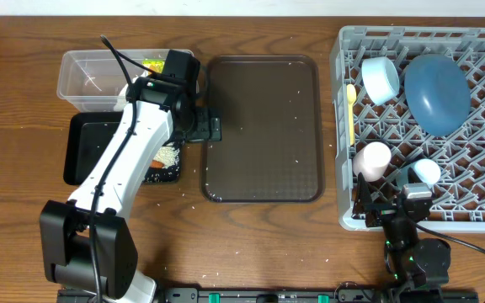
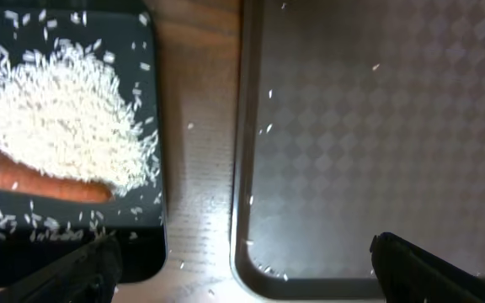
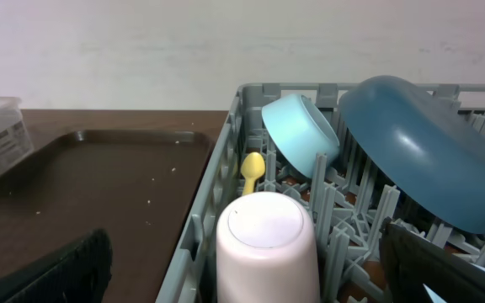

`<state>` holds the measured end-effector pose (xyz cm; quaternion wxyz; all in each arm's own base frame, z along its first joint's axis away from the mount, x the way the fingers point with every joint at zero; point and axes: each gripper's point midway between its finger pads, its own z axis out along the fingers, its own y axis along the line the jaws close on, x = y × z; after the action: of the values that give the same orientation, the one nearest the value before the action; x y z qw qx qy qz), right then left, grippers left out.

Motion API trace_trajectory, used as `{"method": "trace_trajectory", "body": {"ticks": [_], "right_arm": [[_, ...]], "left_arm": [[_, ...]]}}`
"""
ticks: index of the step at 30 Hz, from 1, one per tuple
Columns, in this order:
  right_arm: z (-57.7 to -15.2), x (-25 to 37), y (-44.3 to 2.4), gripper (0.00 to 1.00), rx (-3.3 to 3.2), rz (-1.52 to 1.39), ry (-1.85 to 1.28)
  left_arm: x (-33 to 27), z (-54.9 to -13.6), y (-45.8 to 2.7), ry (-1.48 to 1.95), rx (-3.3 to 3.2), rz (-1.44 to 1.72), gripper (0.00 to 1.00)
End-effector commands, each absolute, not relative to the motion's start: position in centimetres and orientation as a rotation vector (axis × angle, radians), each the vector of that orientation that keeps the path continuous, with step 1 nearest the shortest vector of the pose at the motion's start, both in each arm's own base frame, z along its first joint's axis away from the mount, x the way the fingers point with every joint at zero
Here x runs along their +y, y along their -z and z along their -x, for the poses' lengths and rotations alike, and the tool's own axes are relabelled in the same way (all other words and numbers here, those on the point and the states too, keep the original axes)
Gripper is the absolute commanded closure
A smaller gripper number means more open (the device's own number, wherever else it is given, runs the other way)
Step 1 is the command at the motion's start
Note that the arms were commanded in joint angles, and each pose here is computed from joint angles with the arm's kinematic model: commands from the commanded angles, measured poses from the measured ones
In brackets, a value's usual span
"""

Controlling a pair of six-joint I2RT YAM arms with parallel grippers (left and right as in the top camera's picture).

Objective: Sort waste into correct bins and load items into the dishwasher rack

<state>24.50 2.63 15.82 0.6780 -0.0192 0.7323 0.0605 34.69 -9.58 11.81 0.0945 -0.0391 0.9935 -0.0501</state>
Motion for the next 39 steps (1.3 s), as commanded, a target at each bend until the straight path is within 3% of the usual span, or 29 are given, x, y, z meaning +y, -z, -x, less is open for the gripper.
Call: {"method": "trace_trajectory", "body": {"ticks": [1,4,8,14,24,30,39], "right_arm": [[-24.5,2.5,-15.7,0.01,1.644,0.030,-0.145],[-24.5,2.5,-15.7,0.01,1.644,0.030,-0.145],[-24.5,2.5,-15.7,0.01,1.643,0.030,-0.145],[-24.5,2.5,-15.7,0.01,1.644,0.030,-0.145],[-24.5,2.5,-15.7,0.01,1.644,0.030,-0.145],[-24.5,2.5,-15.7,0.01,1.644,0.030,-0.145],[-24.5,2.5,-15.7,0.01,1.644,0.030,-0.145]], "left_arm": [[-8.9,-35.1,-13.2,0.113,2.905,0.123,0.03],[-8.8,-37.0,-14.6,0.093,2.793,0.058,0.03],[-11.8,-40.7,-18.3,0.221,2.502,-0.321,0.03],[-11.8,-41.3,-23.2,0.177,2.196,-0.443,0.03],[-6.0,-34.1,-24.9,0.079,2.000,-0.295,0.03],[-3.1,-29.0,-23.2,0.023,1.812,-0.207,0.03],[-1.0,-25.7,-19.2,-0.013,1.644,-0.112,0.03]]}}
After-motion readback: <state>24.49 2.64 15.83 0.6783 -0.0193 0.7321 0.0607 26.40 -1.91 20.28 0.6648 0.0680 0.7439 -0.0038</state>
